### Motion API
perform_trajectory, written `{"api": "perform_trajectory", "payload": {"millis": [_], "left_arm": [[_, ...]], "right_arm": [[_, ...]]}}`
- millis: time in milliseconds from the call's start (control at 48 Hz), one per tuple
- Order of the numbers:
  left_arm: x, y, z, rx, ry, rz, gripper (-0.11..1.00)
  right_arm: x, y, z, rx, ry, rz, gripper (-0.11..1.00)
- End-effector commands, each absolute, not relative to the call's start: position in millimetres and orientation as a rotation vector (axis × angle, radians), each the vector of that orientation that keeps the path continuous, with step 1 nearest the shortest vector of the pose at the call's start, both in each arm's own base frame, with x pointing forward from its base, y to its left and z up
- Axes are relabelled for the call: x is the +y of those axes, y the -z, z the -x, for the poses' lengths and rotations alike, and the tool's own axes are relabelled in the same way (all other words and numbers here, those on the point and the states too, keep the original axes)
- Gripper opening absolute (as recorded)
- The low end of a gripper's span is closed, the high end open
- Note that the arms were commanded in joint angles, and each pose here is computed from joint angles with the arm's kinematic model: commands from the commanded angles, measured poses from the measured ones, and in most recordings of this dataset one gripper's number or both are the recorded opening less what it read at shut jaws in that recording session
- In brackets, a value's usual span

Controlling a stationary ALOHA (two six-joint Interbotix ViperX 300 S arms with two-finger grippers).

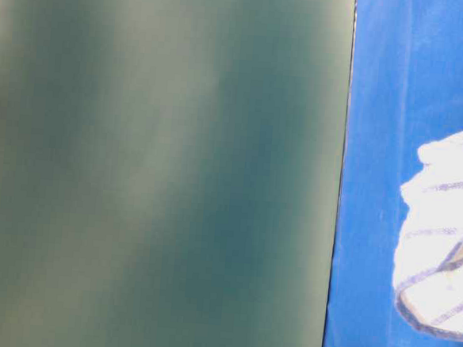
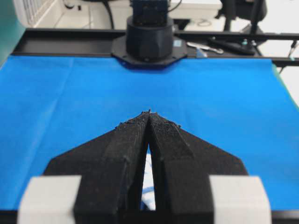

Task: Hand over the towel.
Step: 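Move the left gripper toward the white blue-striped towel, then close the left gripper on the towel's left side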

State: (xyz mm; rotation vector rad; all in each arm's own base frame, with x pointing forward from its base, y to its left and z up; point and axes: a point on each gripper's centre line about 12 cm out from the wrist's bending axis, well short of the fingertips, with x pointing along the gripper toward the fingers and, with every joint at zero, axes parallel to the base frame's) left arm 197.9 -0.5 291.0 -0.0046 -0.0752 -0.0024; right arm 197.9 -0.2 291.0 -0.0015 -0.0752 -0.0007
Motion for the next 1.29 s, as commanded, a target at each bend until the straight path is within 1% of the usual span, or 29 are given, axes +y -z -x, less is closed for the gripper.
{"api": "perform_trajectory", "payload": {"millis": [0, 229, 396, 500, 521, 563, 646, 667, 771, 813, 855, 897, 1001, 1105, 1272], "left_arm": [[2, -301, -201, -0.104, -0.010, 0.024, 0.00], [4, -297, -211, -0.103, -0.024, 0.029, 0.00], [11, -286, -233, -0.037, -0.053, 0.029, 0.00], [14, -278, -254, 0.019, -0.063, 0.038, 0.02], [14, -277, -258, 0.028, -0.063, 0.040, 0.04], [15, -274, -267, 0.049, -0.065, 0.045, 0.13], [17, -262, -287, 0.112, -0.068, 0.058, 0.34], [17, -259, -291, 0.127, -0.069, 0.063, 0.42], [18, -243, -315, 0.214, -0.073, 0.085, 0.72], [19, -235, -323, 0.252, -0.074, 0.092, 0.82], [19, -226, -331, 0.298, -0.076, 0.094, 0.89], [19, -213, -340, 0.358, -0.077, 0.097, 0.92], [20, -188, -356, 0.463, -0.082, 0.108, 0.91], [21, -165, -371, 0.538, -0.088, 0.120, 0.91], [21, -132, -386, 0.617, -0.094, 0.127, 0.91]], "right_arm": [[-1, -307, -201, -0.117, 0.004, 0.000, 0.00], [-3, -312, -202, -0.107, 0.016, 0.005, 0.00], [-6, -308, -203, -0.080, 0.028, 0.001, 0.00], [-6, -306, -203, -0.068, 0.028, -0.001, 0.00], [-6, -305, -204, -0.063, 0.028, -0.004, 0.00], [-6, -304, -204, -0.057, 0.028, -0.004, 0.00], [-6, -303, -205, -0.049, 0.028, -0.007, 0.00], [-6, -302, -205, -0.046, 0.028, -0.007, 0.00], [-6, -301, -206, -0.039, 0.029, -0.010, 0.00], [-6, -299, -206, -0.035, 0.029, -0.010, 0.00], [-6, -299, -206, -0.032, 0.029, -0.012, 0.00], [-6, -298, -206, -0.028, 0.029, -0.012, 0.00], [-6, -295, -208, -0.014, 0.029, -0.012, 0.00], [-6, -291, -210, 0.000, 0.029, -0.012, 0.00], [-6, -286, -213, 0.021, 0.029, -0.013, 0.00]]}}
